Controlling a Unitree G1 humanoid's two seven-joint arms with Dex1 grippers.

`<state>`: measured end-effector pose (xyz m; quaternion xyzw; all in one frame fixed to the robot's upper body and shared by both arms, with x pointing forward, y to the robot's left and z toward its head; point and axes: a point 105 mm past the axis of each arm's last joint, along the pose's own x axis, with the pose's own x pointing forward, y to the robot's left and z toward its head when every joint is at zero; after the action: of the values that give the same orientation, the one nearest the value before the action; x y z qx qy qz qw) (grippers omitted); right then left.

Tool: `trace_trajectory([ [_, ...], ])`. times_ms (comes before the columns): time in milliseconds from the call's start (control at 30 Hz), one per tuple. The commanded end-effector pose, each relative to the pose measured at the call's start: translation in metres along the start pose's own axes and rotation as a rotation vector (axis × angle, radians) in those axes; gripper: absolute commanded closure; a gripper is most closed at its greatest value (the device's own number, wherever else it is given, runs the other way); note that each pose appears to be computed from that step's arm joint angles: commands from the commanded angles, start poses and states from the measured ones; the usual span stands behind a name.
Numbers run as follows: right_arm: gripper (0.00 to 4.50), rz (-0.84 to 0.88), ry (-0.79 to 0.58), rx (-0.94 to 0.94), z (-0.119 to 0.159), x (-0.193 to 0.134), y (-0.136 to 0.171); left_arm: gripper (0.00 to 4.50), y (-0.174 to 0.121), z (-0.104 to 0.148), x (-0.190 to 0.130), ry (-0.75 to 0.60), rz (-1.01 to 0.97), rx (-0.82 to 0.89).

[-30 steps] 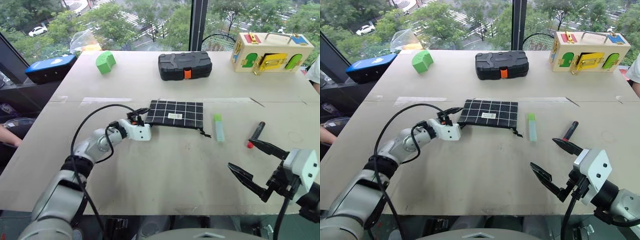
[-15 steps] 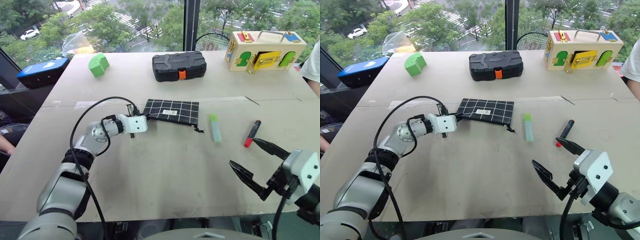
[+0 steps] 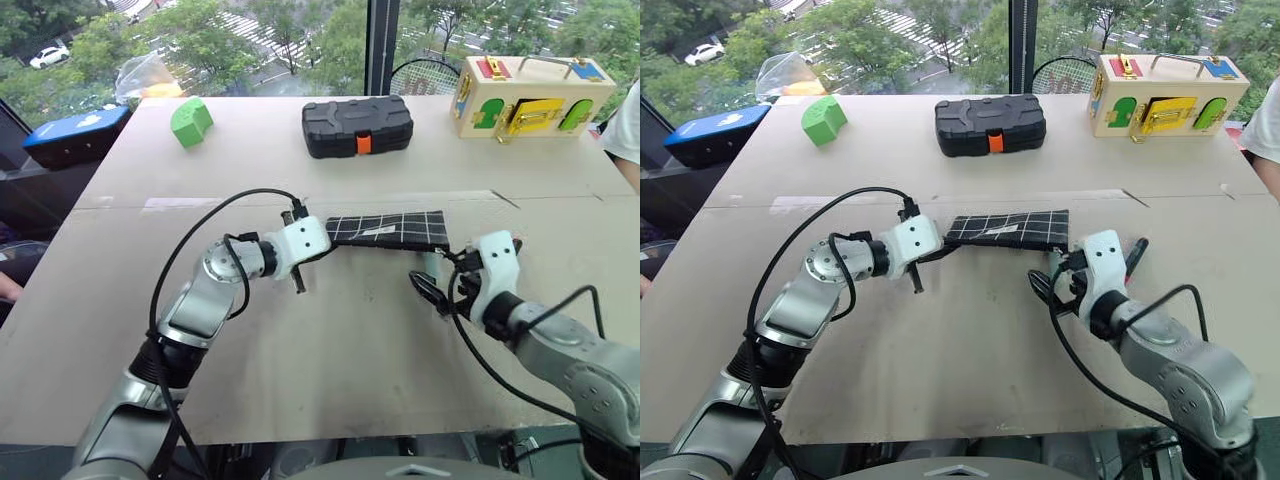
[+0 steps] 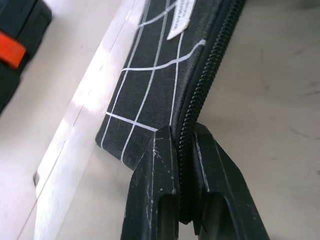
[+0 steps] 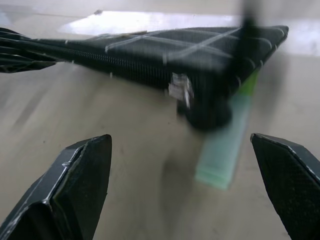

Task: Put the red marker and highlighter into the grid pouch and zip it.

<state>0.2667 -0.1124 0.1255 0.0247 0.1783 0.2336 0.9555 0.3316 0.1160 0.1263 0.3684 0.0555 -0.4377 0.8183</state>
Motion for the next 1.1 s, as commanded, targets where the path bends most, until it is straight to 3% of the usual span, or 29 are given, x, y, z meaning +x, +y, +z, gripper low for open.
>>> trace_trajectory([
  [33,0.88,0.015,-0.03,0.043,0.013,-0.002,0.003,4.5,0.003,0.006,-0.003,-0.003,0.051,0.041],
  [67,1.13,0.028,-0.031,0.048,0.015,-0.002,0.005,4.5,0.002,0.004,-0.004,0.002,0.055,0.043],
  [600,1.13,-0.003,0.0,0.019,0.025,-0.004,-0.002,4.5,0.008,-0.004,-0.004,0.026,0.109,0.076],
  [700,1.81,-0.008,0.0,0.016,0.025,-0.004,-0.003,4.5,0.007,-0.006,-0.003,0.028,0.106,0.084],
  [800,2.98,-0.013,-0.004,0.014,0.027,-0.003,-0.004,4.5,0.005,-0.008,-0.002,0.028,0.1,0.092],
  [833,3.6,-0.012,-0.007,0.014,0.028,-0.003,-0.003,4.5,0.004,-0.009,-0.001,0.028,0.096,0.099],
  [900,4.25,-0.011,-0.011,0.011,0.029,-0.003,-0.003,4.5,0.004,-0.01,-0.001,0.027,0.094,0.105],
  [1100,4.4,0.002,0.0,-0.014,0.03,-0.002,0.0,4.5,0.003,-0.008,0.0,0.017,0.093,0.111],
])
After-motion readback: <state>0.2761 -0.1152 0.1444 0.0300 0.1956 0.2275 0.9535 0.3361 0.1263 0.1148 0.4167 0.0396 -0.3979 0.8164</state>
